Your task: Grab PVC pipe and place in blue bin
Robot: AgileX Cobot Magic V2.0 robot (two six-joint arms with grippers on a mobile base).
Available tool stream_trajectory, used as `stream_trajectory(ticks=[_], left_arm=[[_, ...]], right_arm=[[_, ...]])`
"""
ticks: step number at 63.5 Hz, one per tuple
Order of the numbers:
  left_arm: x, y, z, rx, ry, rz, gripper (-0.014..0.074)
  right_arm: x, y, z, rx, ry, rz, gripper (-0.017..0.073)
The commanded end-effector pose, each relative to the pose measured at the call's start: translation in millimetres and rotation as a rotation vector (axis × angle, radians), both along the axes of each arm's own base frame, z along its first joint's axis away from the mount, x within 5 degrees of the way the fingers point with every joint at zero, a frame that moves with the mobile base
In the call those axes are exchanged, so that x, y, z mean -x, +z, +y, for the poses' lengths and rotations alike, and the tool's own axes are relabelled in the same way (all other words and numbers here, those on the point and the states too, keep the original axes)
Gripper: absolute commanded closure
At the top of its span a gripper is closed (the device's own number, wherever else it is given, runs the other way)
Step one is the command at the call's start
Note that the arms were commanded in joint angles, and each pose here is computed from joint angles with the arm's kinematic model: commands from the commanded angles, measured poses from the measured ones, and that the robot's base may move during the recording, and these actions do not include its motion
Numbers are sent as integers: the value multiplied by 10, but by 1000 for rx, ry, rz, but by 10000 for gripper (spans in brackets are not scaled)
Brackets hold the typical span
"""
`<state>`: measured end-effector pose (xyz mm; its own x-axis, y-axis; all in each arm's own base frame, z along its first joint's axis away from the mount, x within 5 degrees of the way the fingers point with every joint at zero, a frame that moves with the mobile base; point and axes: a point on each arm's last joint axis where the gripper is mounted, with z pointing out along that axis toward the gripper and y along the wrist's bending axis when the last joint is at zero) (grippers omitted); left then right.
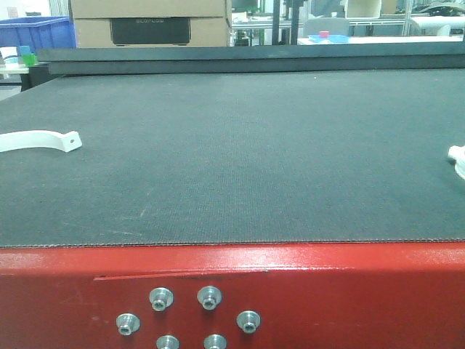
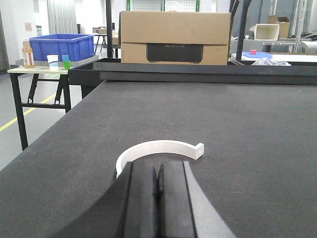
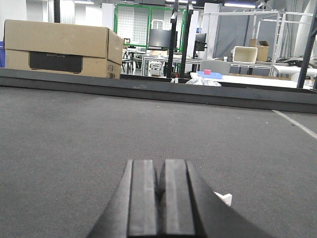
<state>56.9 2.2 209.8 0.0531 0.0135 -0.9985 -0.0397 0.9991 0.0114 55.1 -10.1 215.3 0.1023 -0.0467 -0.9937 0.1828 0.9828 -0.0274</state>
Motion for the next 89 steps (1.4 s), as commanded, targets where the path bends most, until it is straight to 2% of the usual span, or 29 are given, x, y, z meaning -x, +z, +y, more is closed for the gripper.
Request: stream_trajectory(ticks=[1,46,48,51,58,68,78,85,89], left_arm=[[7,21,0,-3,1,-19,704],[7,21,0,-3,1,-19,704],[7,21,0,-3,1,-19,704],[7,23,0,-3,1,-21,704],[10,57,0,-6,1,-58,704],[19,121,-1,-8,1,-122,704],[122,518,-5,27,-3,-140,704],[142,878,-7,22,-3,-107,704],[71,1042,-6,31,-5,-49,704]], right_arm=[[2,13,0,2,0,-16,727],[4,25,-1,4,-1,-28,727],[5,36,-1,20,-3,-38,727],[9,56,0,89,-13,-49,727],[7,43,-1,74,-11,-37,727],[84,376,19,78,-5,-57,727],[257,936,59,87,3,-95,727],[240,1257,63,76,13,-18,727],[170,1413,53,69,18,28,727]])
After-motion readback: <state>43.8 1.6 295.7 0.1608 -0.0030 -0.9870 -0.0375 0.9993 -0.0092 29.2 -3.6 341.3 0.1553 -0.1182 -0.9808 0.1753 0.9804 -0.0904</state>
